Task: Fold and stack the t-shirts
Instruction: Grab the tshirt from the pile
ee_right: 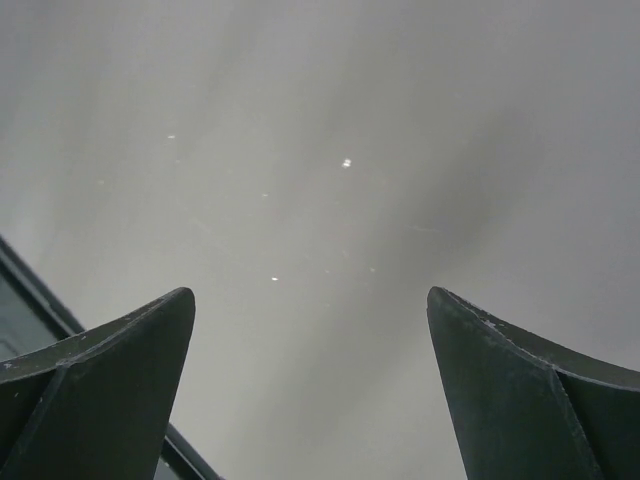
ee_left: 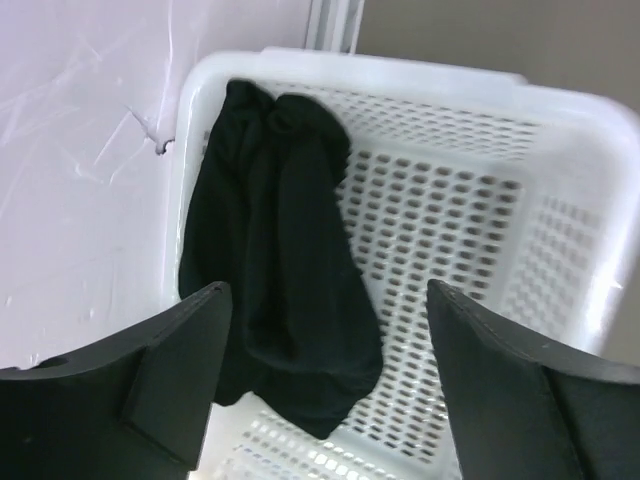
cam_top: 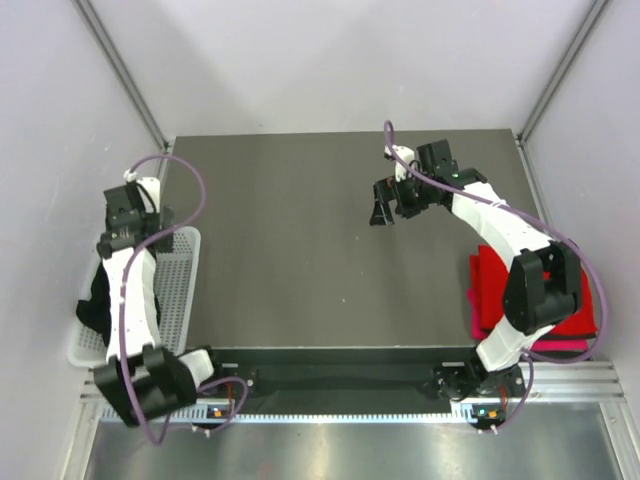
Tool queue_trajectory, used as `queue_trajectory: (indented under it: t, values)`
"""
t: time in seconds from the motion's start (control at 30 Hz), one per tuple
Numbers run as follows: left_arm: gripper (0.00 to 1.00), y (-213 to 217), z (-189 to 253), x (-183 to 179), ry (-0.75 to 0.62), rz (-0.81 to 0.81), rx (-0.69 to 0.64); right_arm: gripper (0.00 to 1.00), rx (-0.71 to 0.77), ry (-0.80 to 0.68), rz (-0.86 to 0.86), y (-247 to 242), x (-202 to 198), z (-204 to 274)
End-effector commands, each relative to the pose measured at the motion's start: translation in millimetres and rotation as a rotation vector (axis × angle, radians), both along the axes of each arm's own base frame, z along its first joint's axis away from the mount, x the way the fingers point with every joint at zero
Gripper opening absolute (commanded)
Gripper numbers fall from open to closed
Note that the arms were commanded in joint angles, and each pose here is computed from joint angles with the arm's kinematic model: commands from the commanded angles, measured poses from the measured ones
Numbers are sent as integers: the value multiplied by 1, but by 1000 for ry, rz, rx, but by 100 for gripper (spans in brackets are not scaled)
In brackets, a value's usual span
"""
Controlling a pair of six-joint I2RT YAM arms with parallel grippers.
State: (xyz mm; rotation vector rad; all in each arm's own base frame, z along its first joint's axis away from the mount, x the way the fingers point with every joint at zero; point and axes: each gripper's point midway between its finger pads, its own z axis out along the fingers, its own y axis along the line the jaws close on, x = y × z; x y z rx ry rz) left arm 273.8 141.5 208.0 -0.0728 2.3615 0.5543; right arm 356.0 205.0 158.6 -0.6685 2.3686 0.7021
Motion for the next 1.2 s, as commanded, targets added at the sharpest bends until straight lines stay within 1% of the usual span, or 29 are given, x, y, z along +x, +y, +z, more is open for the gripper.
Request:
queue_trajectory:
  t: [0.0,0.03,0.1,0.13,0.2,0.27,0.37,0.5,0.57,0.63,0.67,0.7,0.73,0.77,0.8,0.87,0.9,0.93,0.97,1.0,1.03,1.07,1.1,1.17]
  values:
    - [82,24,2,19,29,-9,27,100,60,-46,72,16,0,26]
    - [79,29,1,23,35,-6,43,100,63,-44,75,16,-1,26]
    - [70,39,-8,32,72,14,63,100,67,-39,87,18,-4,27]
    - [69,47,-11,29,102,46,91,100,67,-42,89,17,-4,28]
    - [69,53,-20,30,135,61,88,100,68,-53,100,18,-7,32]
    - [69,59,-27,29,139,71,79,100,72,-61,112,18,-9,35]
    - [67,65,-35,20,181,89,111,100,59,-65,107,16,-10,33]
    - [64,64,-39,0,219,91,120,100,44,-57,109,14,-10,28]
    - [59,62,-42,-8,236,89,127,100,48,-50,117,15,-11,26]
    - [59,60,-48,-17,260,82,132,100,47,-43,125,16,-11,25]
    - [59,57,-52,-20,271,73,119,100,45,-46,127,16,-10,26]
    - [56,52,-60,-24,303,61,91,100,45,-39,126,16,-9,24]
    - [53,52,-64,-26,314,64,83,100,44,-40,126,16,-8,24]
    - [47,51,-67,-27,326,64,78,100,38,-41,123,16,-6,24]
    - [16,49,-68,-27,337,73,57,100,34,-42,120,16,-5,25]
    - [0,46,-66,-24,345,68,29,100,24,-59,120,13,-5,29]
    - [0,47,-50,-15,305,70,25,100,22,-66,122,13,-6,31]
    - [0,40,-46,-13,304,51,-16,100,20,-70,123,12,-6,30]
    - [0,37,-34,-6,271,34,-37,100,22,-81,125,11,-8,34]
    - [0,38,-1,11,188,22,-31,100,18,-89,130,10,-9,34]
    - [0,24,12,17,160,-17,-93,99,11,-98,129,9,-10,35]
    - [0,20,32,26,109,-43,-105,100,5,-105,127,7,-10,35]
    - [0,17,78,41,-8,-64,-84,100,-5,-122,125,5,-9,37]
    - [0,-2,118,52,-92,-132,-97,100,-23,-162,123,1,-8,41]
